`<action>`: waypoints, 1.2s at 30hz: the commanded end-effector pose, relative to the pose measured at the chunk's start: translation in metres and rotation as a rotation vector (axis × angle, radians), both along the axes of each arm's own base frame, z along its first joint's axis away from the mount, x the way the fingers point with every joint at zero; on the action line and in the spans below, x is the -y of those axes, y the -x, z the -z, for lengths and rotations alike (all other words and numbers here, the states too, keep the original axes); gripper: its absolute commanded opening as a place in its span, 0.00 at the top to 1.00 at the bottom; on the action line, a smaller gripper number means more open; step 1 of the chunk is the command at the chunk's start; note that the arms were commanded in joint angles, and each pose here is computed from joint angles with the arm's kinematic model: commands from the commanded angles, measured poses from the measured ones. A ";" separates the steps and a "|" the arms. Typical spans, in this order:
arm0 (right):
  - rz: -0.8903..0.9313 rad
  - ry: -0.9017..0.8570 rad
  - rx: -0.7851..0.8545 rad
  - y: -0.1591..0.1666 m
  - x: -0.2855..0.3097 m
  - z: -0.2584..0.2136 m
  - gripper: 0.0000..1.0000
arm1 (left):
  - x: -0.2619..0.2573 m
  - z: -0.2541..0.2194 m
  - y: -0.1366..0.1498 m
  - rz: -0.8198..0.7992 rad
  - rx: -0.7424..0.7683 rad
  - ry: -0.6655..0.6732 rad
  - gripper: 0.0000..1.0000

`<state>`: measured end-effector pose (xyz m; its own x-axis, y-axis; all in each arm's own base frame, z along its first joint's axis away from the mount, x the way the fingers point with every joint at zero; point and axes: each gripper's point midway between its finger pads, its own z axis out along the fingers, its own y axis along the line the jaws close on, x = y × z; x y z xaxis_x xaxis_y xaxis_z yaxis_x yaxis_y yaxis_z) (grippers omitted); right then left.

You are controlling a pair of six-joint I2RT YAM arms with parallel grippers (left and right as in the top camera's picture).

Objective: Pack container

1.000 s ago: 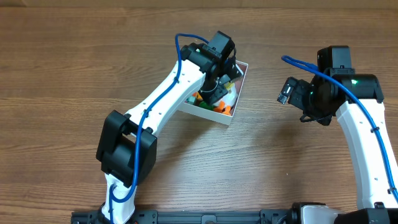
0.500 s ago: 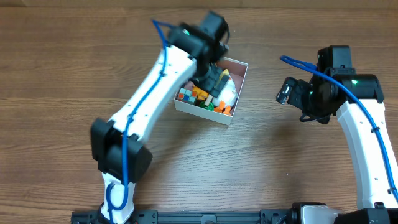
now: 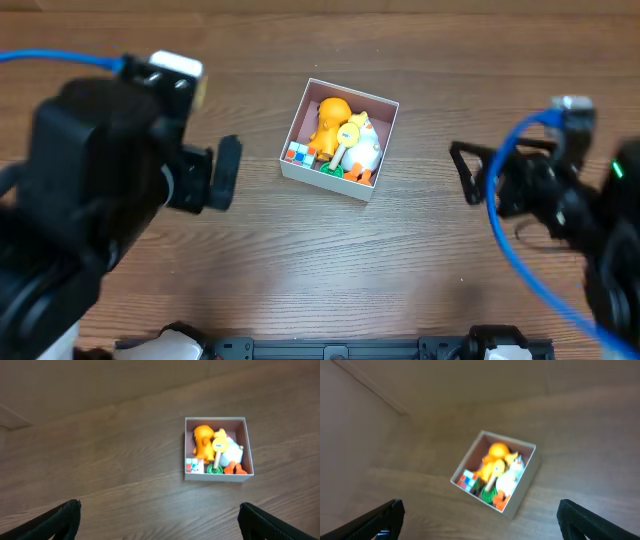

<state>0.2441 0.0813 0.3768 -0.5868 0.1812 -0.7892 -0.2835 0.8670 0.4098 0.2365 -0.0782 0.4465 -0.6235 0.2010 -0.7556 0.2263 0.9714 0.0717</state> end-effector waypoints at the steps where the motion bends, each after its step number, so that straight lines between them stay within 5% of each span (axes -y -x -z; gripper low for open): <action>1: 0.030 0.029 0.082 0.017 0.007 -0.017 0.00 | -0.008 -0.005 0.003 -0.039 0.021 0.006 0.00; 18: 0.029 0.033 -0.014 0.031 0.007 0.003 0.00 | -0.005 -0.005 -0.003 -0.039 0.024 0.009 0.00; 28: 0.343 0.183 0.196 0.026 0.064 0.002 0.00 | -0.005 -0.005 -0.003 -0.039 0.024 0.009 0.00; 36: 0.414 0.238 0.110 0.036 0.080 0.142 0.00 | -0.005 -0.005 -0.003 -0.039 0.024 0.009 0.00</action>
<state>0.2123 0.0086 0.2744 -0.3955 0.1934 -0.8979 0.0349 0.9800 0.1957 0.2374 -0.0760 0.4501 -0.6130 0.1852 -0.7680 0.2086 0.9756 0.0688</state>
